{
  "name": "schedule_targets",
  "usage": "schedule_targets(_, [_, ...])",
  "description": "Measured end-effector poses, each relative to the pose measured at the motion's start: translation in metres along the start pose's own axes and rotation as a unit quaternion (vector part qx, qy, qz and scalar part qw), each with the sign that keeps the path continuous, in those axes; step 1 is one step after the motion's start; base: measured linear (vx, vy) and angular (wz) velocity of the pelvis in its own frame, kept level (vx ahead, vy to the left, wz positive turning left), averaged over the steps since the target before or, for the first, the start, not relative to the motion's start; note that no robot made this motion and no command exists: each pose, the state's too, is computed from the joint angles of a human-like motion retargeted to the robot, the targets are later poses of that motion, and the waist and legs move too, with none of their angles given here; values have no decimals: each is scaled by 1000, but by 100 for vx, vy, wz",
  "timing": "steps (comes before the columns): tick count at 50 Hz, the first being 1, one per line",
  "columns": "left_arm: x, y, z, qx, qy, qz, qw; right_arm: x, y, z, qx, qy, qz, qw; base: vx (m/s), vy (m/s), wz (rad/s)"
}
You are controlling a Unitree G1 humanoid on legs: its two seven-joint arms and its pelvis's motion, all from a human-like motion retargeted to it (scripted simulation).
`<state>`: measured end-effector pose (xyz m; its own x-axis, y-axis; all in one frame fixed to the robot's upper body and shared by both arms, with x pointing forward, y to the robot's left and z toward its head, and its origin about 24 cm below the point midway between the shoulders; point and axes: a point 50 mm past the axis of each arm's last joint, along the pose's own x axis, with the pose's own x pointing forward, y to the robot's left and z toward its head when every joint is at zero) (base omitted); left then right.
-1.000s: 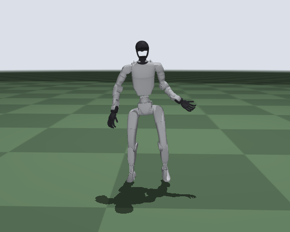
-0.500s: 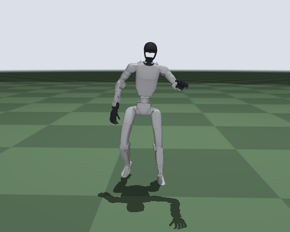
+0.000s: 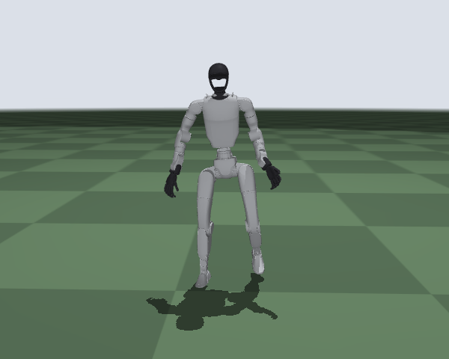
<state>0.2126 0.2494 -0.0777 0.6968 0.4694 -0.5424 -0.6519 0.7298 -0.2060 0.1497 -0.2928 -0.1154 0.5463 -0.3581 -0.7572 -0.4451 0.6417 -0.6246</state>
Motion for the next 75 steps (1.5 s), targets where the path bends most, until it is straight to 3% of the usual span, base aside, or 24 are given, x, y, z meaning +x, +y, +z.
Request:
schedule_targets(6, [-27,53,-36,-325,60,61,942,6,-28,45,43,-50,-70,995,41,-1,-25])
schedule_targets(10, [-31,72,-18,-423,2,70,904,4,-46,77,46,-112,-99,988,38,5,-5])
schedule_targets(13, [-23,74,35,-418,-100,46,902,1,-62,100,34,-153,-109,982,38,9,1])
schedule_targets(15, [-21,72,85,-364,-187,21,912,-1,-66,108,31,-170,-107,979,41,13,5])
schedule_targets(19, [-41,39,199,-127,-387,-14,913,-2,-56,102,46,-176,-71,981,44,18,17])
schedule_targets(23, [-80,-15,278,95,-550,-12,830,-1,-24,75,41,-143,7,989,42,20,47])
schedule_targets(27, [-110,-81,313,264,-638,-25,723,-5,10,42,5,-101,103,990,38,18,64])
schedule_targets(30, [-120,-134,311,379,-652,-70,652,-12,35,16,-24,-68,143,987,36,10,52])
schedule_targets(32, [-122,-152,319,409,-662,-57,625,-13,36,6,-9,-55,115,992,30,6,29])
schedule_targets(38, [-74,-208,269,589,-564,-104,569,-18,50,-23,3,-3,123,992,33,1,23])
schedule_targets(43, [-16,-201,184,728,-434,-134,513,-19,50,-31,6,3,111,994,39,-9,25])
schedule_targets(47, [14,-166,122,764,-324,-148,538,-14,39,-23,24,-3,85,996,41,-20,6])
schedule_targets(50, [25,-127,77,723,-238,-148,632,-13,36,-18,29,-11,65,997,43,-25,-18])
schedule_targets(53, [24,-80,35,606,-145,-120,773,-11,33,-15,6,-15,53,998,44,-25,-45])
schedule_targets(57, [7,-14,-17,359,-9,-38,932,-8,25,-10,-26,-17,37,999,45,-18,-54])
schedule_targets(60, [-10,30,-38,132,54,46,989,-4,12,0,-25,-23,12,999,44,-10,-54])
schedule_targets(64, [-27,76,-39,-137,51,141,979,0,-11,20,0,-45,-35,998,39,-3,-48])
schedule_targets(67, [-32,97,-19,-277,-4,168,946,1,-29,37,22,-71,-63,995,36,2,-37])
schedule_targets(71, [-29,104,38,-383,-123,141,904,0,-48,59,39,-106,-87,990,36,7,-34])
schedule_targets(75, [-32,91,125,-418,-275,63,864,0,-55,70,57,-125,-96,986,38,16,-38])
